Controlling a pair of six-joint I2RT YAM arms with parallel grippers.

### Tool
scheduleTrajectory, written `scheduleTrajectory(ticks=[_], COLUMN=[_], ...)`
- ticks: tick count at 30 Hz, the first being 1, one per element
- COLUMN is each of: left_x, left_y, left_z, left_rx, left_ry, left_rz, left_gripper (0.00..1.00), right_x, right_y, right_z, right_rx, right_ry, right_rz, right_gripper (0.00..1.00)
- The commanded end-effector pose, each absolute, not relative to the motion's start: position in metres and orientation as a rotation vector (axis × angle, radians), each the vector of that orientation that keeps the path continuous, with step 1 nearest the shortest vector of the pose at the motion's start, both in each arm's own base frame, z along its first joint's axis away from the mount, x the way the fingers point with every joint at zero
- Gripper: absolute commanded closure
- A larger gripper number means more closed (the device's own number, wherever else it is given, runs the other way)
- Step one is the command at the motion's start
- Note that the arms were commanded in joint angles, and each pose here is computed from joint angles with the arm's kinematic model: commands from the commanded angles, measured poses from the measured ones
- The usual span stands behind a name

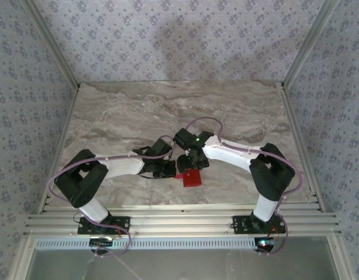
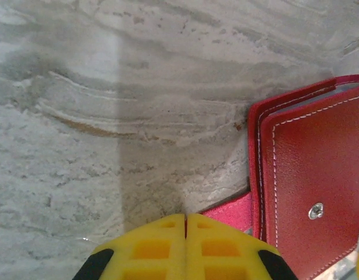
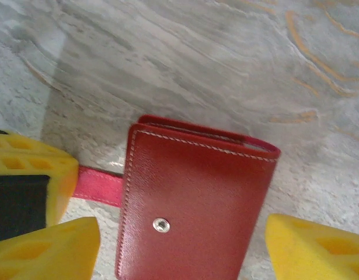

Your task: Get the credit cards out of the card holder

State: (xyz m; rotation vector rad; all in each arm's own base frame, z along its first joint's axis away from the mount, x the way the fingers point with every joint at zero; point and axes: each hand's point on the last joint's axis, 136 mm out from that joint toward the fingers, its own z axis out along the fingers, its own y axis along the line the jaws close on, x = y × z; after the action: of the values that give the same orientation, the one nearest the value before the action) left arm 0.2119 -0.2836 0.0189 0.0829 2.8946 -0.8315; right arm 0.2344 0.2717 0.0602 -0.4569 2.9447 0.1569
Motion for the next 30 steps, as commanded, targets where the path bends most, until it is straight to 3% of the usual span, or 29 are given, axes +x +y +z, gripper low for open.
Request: scheduleTrajectory(ticks=[1,18,30], left_x=[0.208,0.207,0.204], left_y=[-0.287,-0.28,-0.275], left_z=[0.014,0.004,0.001], left_rx=[0.113,0.034,0.029], left_ry=[2.886,2.884,2.894], left_rz=[-0.913,-0.994,-0.977], left_gripper=[1.0,1.0,1.0], right_x=[0.236,0.232,0.238], right_y=[0.273,0.266,0.245], right_z=[0.055,0.023,0.044], right_rx=[-0.453,-0.344,-0.29], right_ry=[2.955,3.01,2.94], right_rz=[0.069,-0.012,-0.099], right_gripper=[0.2,0.18,0.21])
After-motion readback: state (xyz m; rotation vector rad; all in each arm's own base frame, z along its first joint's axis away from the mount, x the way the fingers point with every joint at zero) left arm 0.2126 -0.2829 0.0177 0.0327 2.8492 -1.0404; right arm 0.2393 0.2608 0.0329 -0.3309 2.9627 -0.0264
